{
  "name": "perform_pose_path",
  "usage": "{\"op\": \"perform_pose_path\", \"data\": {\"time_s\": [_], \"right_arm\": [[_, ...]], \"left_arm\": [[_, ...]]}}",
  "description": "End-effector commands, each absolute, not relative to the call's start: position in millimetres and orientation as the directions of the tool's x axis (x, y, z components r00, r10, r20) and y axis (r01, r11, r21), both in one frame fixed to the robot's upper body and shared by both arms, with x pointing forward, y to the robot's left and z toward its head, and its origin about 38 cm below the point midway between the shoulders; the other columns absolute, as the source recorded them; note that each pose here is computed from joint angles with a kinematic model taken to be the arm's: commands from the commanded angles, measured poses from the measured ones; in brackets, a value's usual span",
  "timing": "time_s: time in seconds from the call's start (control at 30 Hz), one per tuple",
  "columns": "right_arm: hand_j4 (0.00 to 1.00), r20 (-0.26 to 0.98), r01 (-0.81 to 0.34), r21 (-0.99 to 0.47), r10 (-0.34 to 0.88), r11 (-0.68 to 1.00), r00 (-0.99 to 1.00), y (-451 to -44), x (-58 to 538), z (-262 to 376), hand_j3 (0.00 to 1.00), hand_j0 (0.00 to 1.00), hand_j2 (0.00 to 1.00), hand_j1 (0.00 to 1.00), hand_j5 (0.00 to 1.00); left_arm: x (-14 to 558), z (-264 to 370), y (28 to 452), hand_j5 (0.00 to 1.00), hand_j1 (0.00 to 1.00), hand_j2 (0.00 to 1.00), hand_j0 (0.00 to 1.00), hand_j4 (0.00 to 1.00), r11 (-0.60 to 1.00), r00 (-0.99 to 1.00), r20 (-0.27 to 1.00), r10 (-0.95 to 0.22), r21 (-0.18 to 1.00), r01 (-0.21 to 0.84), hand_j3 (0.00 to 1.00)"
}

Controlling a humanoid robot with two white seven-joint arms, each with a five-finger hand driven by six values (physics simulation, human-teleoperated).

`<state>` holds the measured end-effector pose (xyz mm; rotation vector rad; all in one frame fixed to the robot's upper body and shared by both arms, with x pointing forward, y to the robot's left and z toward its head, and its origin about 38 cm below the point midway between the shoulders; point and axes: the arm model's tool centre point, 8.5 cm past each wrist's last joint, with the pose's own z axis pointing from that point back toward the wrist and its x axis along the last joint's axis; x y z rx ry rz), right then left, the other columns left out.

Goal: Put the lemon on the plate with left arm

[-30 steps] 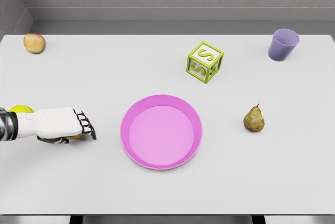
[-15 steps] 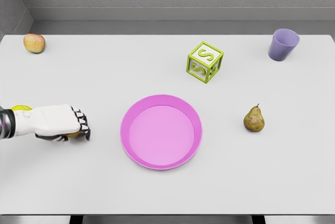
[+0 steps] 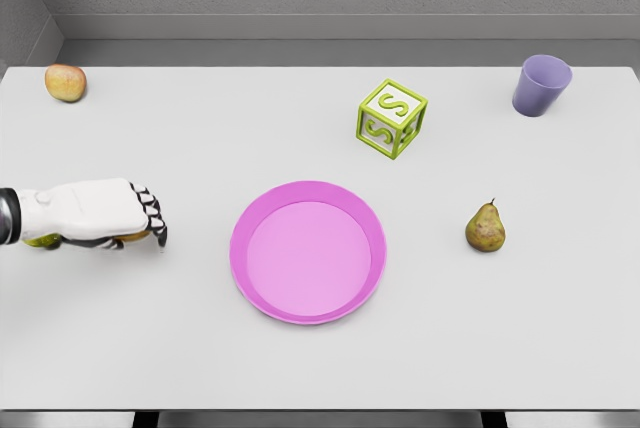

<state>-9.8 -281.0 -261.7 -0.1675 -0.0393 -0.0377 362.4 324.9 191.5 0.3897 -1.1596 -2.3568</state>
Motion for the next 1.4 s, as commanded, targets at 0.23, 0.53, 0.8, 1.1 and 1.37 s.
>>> {"op": "perform_pose_path", "data": {"time_s": [0.23,0.53,0.8,1.1,1.37], "right_arm": [[1.00,0.041,0.041,-0.166,-0.034,0.985,0.999,-280.9,-10.2,-261.7,1.00,1.00,1.00,1.00,1.00],[1.00,0.043,0.041,-0.166,-0.034,0.985,0.999,-281.0,-9.6,-261.7,1.00,1.00,1.00,1.00,1.00],[1.00,0.043,0.041,-0.166,-0.034,0.985,0.999,-281.0,-9.6,-261.7,1.00,1.00,1.00,1.00,1.00],[1.00,0.041,0.041,-0.166,-0.034,0.985,0.999,-280.9,-10.2,-261.7,1.00,1.00,1.00,1.00,1.00],[1.00,0.041,0.041,-0.166,-0.034,0.985,0.999,-280.9,-10.1,-261.7,1.00,1.00,1.00,1.00,1.00]], "left_arm": [[365.5,199.1,319.0,0.60,0.60,0.60,0.60,0.60,-0.517,-0.849,-0.051,-0.526,0.812,0.272,0.60],[366.3,206.0,312.4,0.60,0.60,0.60,0.60,0.60,-0.516,-0.858,-0.064,-0.510,0.821,0.245,0.60],[364.8,206.6,295.9,0.60,0.60,0.60,0.60,0.60,-0.506,-0.877,-0.059,-0.476,0.834,0.219,0.60],[366.0,215.4,285.3,0.60,0.60,0.60,0.60,0.60,-0.498,-0.888,-0.076,-0.453,0.848,0.182,0.60],[364.3,215.5,276.0,0.60,0.60,0.60,0.60,0.60,-0.487,-0.897,-0.072,-0.435,0.857,0.167,0.60]]}}
